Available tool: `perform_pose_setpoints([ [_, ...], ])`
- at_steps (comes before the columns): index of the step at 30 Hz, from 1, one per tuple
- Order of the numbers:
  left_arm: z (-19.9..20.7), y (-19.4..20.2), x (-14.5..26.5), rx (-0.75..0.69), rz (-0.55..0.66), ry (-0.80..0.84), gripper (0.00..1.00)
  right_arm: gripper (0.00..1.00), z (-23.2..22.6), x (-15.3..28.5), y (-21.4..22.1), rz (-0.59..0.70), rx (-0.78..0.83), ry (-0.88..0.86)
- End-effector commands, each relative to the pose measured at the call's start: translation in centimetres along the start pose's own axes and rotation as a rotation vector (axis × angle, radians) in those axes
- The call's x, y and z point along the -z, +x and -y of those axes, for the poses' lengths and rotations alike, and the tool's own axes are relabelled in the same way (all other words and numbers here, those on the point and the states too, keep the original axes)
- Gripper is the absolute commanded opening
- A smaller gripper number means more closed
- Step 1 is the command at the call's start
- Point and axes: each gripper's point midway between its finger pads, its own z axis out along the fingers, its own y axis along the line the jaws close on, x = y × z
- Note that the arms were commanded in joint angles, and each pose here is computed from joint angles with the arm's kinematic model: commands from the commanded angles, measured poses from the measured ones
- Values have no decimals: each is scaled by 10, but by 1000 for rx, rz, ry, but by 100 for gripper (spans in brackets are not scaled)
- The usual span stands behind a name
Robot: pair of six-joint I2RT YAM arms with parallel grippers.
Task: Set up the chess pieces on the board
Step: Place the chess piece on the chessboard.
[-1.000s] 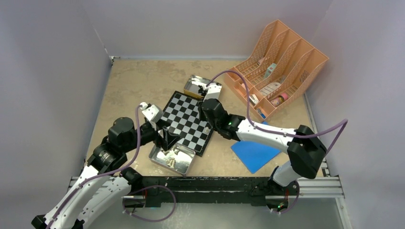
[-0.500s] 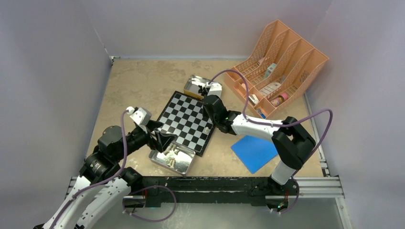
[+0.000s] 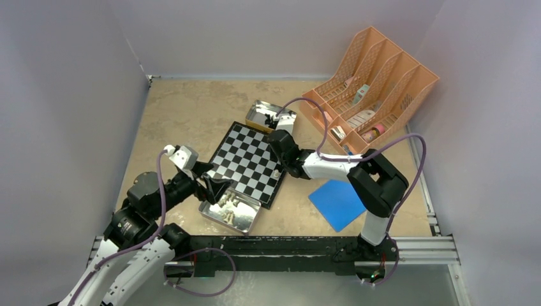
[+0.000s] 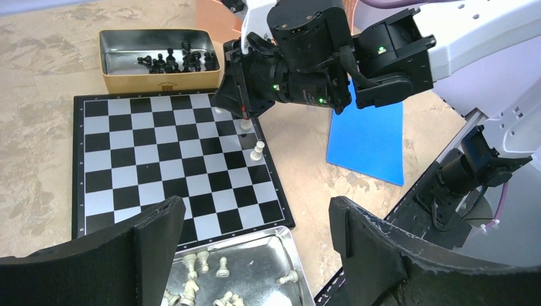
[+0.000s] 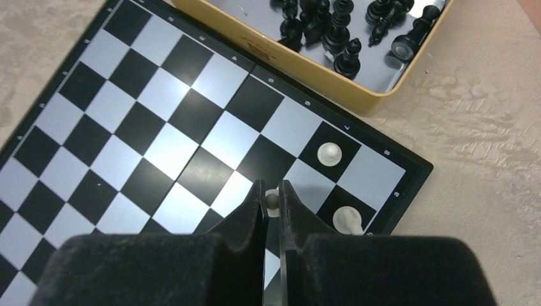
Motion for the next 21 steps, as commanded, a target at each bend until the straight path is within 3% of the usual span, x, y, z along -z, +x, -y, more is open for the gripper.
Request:
perform_pose_setpoints([
  [1,1,-7,2,14,31,-4,84,8,3,-9,-15,50,-53,16],
  [21,1,-8,4,16,43,-5,84,9,15,-24,6,6,-54,40],
])
